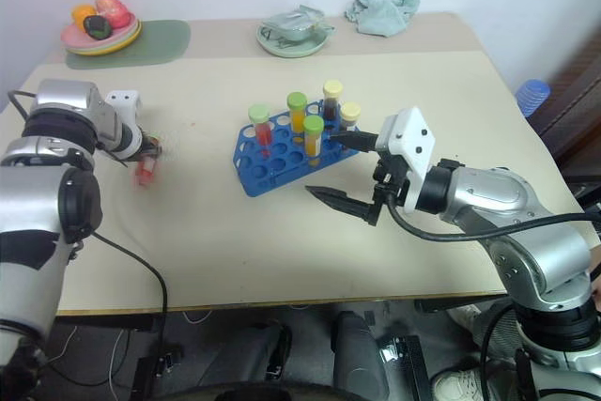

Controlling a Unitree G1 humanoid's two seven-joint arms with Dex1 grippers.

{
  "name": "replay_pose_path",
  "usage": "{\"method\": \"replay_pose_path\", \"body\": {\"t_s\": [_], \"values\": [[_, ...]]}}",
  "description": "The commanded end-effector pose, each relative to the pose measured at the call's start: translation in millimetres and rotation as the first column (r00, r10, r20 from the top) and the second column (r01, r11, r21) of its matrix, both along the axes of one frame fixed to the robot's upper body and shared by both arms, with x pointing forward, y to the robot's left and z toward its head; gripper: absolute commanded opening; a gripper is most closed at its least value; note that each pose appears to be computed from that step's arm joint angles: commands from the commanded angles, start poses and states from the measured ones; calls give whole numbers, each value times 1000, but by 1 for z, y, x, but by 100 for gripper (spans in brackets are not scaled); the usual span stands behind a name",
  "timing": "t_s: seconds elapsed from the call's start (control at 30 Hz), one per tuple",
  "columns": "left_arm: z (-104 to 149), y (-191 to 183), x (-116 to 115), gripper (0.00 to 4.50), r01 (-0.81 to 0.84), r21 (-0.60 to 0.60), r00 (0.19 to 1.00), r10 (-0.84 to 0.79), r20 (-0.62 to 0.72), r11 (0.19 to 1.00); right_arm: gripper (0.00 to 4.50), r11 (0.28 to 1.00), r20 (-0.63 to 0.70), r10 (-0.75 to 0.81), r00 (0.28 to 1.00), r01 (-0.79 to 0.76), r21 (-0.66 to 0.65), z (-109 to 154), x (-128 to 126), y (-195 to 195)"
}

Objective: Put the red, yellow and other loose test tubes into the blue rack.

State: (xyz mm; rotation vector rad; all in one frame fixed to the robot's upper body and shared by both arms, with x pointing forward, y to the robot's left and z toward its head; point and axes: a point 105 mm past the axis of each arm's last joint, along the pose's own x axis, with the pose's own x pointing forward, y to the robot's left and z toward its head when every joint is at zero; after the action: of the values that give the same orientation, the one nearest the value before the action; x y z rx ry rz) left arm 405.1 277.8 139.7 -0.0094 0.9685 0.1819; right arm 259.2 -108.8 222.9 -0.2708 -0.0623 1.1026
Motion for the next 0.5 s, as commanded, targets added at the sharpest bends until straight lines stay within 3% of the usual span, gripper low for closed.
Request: {"method": "replay_pose_path", "body": {"t_s": [0.03, 0.17, 0.27, 0.3, 0.33, 0.4, 0.5], "values": [[4, -2, -1, 75, 7, -9, 1000, -7, -10, 1000, 450, 1000, 54, 8, 999, -8, -6, 13, -6, 0], [21, -14, 6, 75, 86, -65, 995, -82, 57, 994, 450, 1000, 48, 8, 999, -8, -8, 13, -5, -2], [62, -44, 18, 75, 330, -151, 899, -261, 351, 932, 450, 1000, 43, 8, 999, -8, -8, 13, -4, -2], [74, -49, 14, 75, 394, -121, 843, -305, 443, 911, 450, 1000, 42, 8, 999, -8, -8, 13, -4, -3], [87, -56, 2, 75, 502, -14, 716, -407, 567, 864, 450, 1000, 41, 8, 999, -7, -5, 13, -4, -3], [97, -74, -37, 75, 658, 64, 512, -508, 693, 751, 450, 1000, 39, 7, 999, -7, -2, 13, -3, -4], [103, -82, -75, 75, 746, 94, 314, -473, 823, 659, 450, 1000, 36, 7, 999, -7, 1, 13, -1, -5]]}}
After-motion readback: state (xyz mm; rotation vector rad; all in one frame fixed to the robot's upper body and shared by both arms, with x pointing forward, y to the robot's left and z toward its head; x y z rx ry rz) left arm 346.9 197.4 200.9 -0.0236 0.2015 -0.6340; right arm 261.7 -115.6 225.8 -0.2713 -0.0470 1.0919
